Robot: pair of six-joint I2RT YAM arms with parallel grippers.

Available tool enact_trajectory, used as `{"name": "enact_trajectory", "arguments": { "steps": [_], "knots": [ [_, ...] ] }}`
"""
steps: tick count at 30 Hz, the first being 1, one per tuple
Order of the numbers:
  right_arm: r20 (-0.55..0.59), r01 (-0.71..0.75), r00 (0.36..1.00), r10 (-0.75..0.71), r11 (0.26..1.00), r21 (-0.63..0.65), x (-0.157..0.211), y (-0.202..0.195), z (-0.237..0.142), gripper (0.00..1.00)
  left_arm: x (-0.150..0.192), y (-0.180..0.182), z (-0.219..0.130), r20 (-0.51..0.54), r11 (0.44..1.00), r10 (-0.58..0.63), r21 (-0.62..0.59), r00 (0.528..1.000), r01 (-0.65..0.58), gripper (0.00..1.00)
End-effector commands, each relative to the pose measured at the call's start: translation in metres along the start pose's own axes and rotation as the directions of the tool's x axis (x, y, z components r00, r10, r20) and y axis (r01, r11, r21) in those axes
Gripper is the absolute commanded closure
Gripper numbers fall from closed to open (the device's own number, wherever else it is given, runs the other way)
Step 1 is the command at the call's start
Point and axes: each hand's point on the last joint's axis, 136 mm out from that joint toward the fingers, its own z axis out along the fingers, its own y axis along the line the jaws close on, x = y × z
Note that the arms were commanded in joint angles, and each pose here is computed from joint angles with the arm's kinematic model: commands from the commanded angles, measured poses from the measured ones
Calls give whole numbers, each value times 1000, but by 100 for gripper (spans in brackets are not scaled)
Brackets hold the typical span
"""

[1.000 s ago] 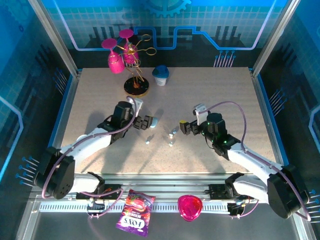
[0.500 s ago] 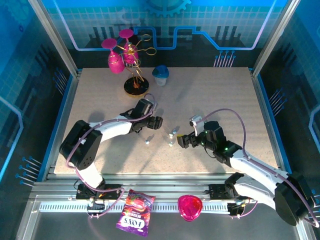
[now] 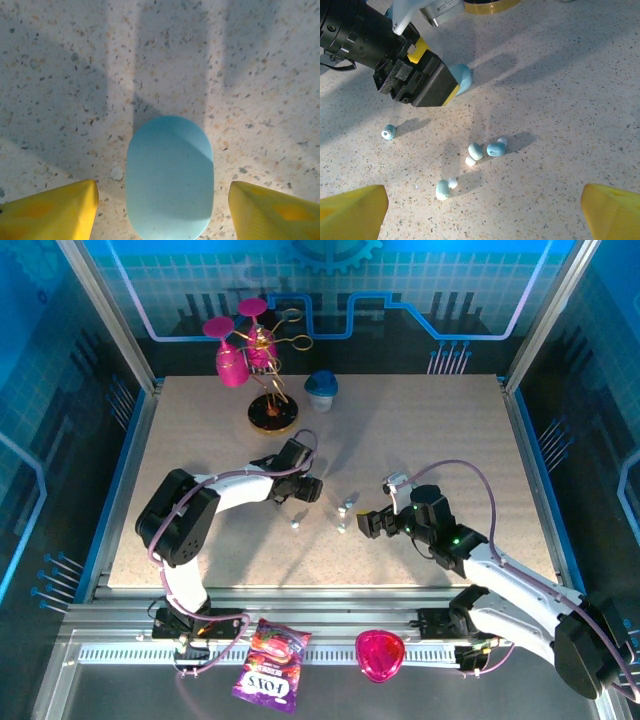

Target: Insert the wireless bluetooth earbuds into the charging case

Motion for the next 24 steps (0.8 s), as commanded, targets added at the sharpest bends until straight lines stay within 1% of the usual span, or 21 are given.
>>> {"name": "enact_trajectory", "arguments": {
  "steps": [1, 4, 10, 11, 13, 15, 18, 20, 22, 24],
  "knots": [
    [-9, -15, 1000, 15, 1000, 1, 5, 1, 1, 0, 6, 1, 4, -40, 1000, 11, -21, 999, -12, 31],
    [-11, -18, 1000, 18, 1000, -2, 5, 1, 3, 0, 7, 1, 6, -40, 1000, 6, -26, 999, -7, 33],
    [-17, -22, 1000, 22, 1000, 0, 6, 1, 3, 0, 8, -2, 11, -47, 1000, 7, -21, 999, -8, 45],
    [-16, -23, 1000, 23, 1000, 1, 5, 1, 3, 0, 7, -2, 12, -45, 1000, 7, -22, 999, -8, 46],
    [-19, -29, 999, 30, 1000, 8, 6, 0, 3, 0, 8, -4, 12, -45, 1000, 11, -22, 999, -12, 52],
    [-25, -55, 998, 56, 998, 42, 6, -6, 2, 0, 7, -5, 11, -38, 1000, 14, -21, 999, -14, 60],
    [-47, -93, 994, 99, 989, 113, 5, -16, -1, 0, 2, -8, 4, -10, 1000, 23, -10, 1000, -23, 65],
    [-62, -117, 990, 127, 982, 145, 4, -21, -3, 0, -5, -11, -4, 16, 1000, 31, 1, 999, -31, 67],
    [-78, -134, 986, 147, 979, 153, 0, -21, -5, 0, -13, -15, -14, 64, 999, 36, 26, 997, -38, 67],
    [-86, -168, 980, 182, 974, 151, -8, -19, -8, 0, -23, -26, -29, 136, 993, 62, 87, 989, -74, 68]
  ]
}}
